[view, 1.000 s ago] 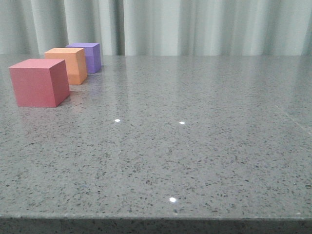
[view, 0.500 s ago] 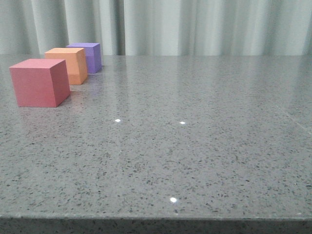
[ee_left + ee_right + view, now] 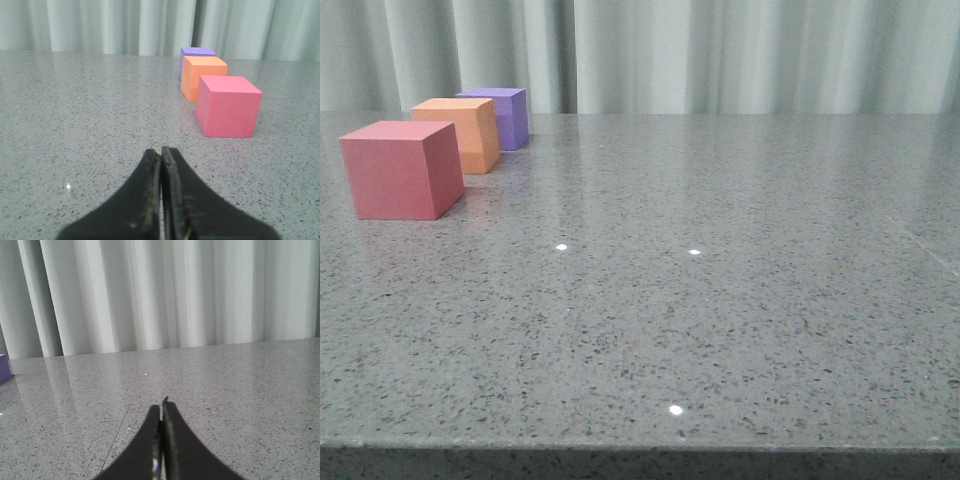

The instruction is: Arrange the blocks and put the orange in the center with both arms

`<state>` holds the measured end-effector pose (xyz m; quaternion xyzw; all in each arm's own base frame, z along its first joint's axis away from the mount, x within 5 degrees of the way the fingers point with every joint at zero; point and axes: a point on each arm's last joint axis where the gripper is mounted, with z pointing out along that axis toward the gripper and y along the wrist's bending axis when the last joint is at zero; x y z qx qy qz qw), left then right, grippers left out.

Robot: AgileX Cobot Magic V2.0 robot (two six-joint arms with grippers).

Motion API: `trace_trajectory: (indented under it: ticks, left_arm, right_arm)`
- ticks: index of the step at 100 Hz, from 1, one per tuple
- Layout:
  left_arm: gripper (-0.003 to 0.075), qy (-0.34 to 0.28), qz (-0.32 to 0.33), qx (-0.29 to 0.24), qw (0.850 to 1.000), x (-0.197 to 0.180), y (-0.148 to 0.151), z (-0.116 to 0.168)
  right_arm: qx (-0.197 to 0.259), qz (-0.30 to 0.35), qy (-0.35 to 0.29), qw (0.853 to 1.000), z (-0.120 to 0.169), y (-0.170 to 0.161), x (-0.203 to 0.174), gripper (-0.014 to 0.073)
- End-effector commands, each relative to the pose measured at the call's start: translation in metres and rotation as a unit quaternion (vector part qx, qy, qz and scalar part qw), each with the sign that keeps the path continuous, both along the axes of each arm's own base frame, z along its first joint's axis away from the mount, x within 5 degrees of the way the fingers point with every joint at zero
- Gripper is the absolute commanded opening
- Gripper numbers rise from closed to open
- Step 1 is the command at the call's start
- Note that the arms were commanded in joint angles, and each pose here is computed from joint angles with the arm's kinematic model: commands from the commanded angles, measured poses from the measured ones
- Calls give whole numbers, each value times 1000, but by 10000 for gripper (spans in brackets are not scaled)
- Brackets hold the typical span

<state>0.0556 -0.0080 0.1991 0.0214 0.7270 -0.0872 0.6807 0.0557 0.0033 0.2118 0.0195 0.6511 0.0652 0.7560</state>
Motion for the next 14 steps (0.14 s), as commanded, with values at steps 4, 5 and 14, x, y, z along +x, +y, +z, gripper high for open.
trace_trajectory:
  ticks: [4,5,14]
  left_arm:
    - [-20,-36,-6,-14,999,-1,-1,-5]
    - [-20,-36,-6,-14,999,-1,-1,-5]
    - [-20,-36,-6,-14,999,-1,-1,-5]
  right_arm:
    - [-2,4,-63,998,15,1,-5,-69]
    - [-2,4,-63,998,15,1,-5,-69]
    - [-2,4,-63,998,15,1,-5,-69]
